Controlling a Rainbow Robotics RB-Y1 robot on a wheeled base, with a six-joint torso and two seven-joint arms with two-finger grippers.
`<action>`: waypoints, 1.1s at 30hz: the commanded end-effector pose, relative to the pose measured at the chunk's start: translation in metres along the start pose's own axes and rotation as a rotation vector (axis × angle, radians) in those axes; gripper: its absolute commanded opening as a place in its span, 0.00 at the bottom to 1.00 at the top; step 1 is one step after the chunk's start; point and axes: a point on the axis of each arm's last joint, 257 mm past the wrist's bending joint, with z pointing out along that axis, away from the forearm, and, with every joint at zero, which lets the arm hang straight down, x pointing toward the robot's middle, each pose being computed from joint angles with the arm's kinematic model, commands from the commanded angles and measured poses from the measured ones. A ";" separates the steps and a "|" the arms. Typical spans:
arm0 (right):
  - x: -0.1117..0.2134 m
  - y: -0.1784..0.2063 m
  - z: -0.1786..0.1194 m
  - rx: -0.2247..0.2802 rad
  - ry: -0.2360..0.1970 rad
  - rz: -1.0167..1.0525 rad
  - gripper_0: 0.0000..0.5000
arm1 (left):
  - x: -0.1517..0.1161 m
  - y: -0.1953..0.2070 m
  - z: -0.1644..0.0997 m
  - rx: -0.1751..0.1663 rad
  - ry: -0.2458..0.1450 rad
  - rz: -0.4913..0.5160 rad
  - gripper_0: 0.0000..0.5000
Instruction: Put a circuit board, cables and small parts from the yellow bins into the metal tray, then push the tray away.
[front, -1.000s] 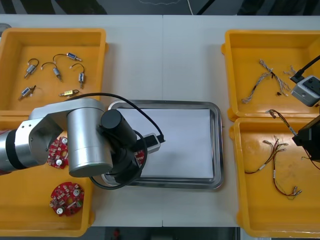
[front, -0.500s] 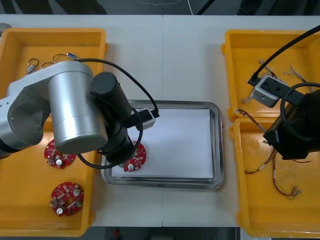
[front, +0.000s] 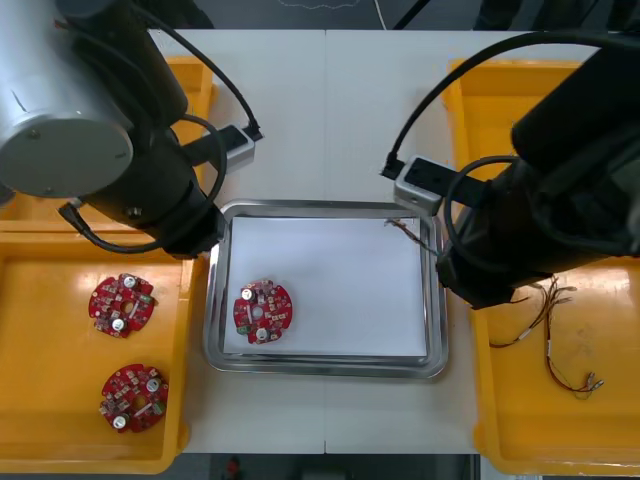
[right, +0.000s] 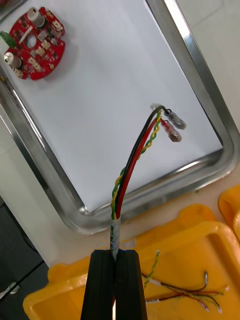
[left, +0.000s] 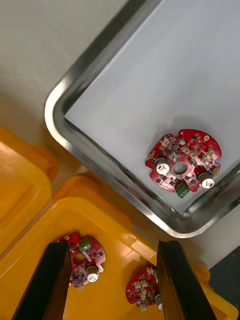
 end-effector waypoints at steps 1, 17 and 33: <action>-0.032 0.014 0.008 0.026 -0.007 -0.132 0.00 | -0.021 0.024 -0.020 0.002 -0.058 -0.117 1.00; -0.050 0.030 0.074 0.079 0.067 -0.387 0.00 | 0.017 0.150 -0.030 -0.082 -0.002 -0.166 1.00; -0.024 0.048 0.154 0.031 0.129 -0.425 0.00 | 0.057 0.225 -0.027 -0.138 0.103 -0.119 1.00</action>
